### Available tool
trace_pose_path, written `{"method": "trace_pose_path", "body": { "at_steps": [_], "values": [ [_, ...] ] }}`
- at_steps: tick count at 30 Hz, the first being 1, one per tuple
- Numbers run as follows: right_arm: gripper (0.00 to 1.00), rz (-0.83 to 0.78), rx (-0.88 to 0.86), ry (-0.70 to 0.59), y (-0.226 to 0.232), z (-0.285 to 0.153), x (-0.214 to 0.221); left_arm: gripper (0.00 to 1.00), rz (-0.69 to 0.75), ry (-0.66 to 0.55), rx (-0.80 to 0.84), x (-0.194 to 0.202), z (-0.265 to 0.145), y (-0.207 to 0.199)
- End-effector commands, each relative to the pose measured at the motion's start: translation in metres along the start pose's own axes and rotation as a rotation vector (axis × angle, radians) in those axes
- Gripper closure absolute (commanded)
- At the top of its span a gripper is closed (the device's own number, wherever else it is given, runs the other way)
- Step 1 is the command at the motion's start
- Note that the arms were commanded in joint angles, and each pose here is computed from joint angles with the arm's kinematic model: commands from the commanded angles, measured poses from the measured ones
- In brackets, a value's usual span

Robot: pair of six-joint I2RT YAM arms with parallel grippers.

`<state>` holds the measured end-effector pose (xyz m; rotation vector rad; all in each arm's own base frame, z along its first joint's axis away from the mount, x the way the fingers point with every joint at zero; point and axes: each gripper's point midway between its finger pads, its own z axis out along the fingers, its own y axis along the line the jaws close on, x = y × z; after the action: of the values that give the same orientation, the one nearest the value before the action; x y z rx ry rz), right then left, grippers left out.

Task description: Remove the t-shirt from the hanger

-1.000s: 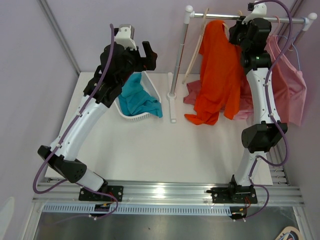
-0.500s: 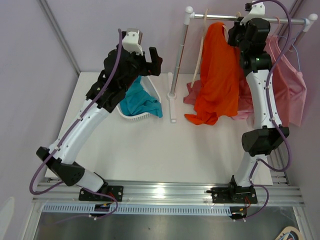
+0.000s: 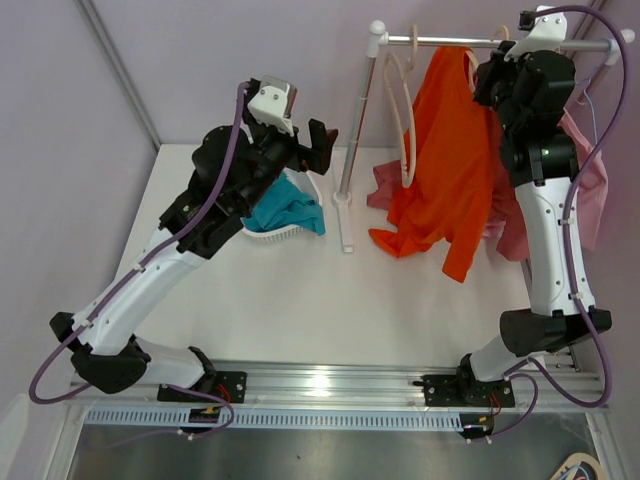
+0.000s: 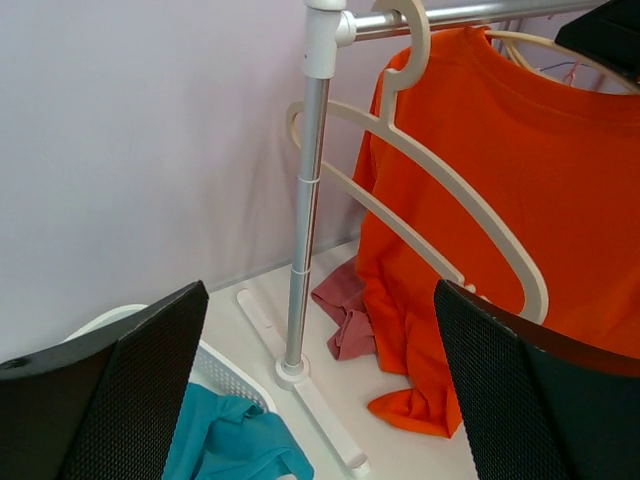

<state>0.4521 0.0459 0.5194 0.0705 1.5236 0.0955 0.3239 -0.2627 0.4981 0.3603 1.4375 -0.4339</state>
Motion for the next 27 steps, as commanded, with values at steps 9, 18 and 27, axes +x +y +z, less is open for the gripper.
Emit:
{"method": "trace_pose_path", "body": {
  "at_steps": [9, 18, 27],
  "values": [
    [1.0, 0.177, 0.38, 0.075, -0.014, -0.053, 0.036, 0.0, 0.096, -0.07, 0.299, 0.017, -0.053, -0.095],
    [1.0, 0.192, 0.557, 0.113, -0.016, -0.08, 0.061, 0.01, 0.169, -0.039, 0.567, 0.105, -0.109, -0.213],
    [1.0, 0.218, 0.463, 0.114, 0.003, -0.089, 0.053, 0.01, 0.225, 0.035, 0.535, 0.143, -0.076, -0.24]
  ]
}}
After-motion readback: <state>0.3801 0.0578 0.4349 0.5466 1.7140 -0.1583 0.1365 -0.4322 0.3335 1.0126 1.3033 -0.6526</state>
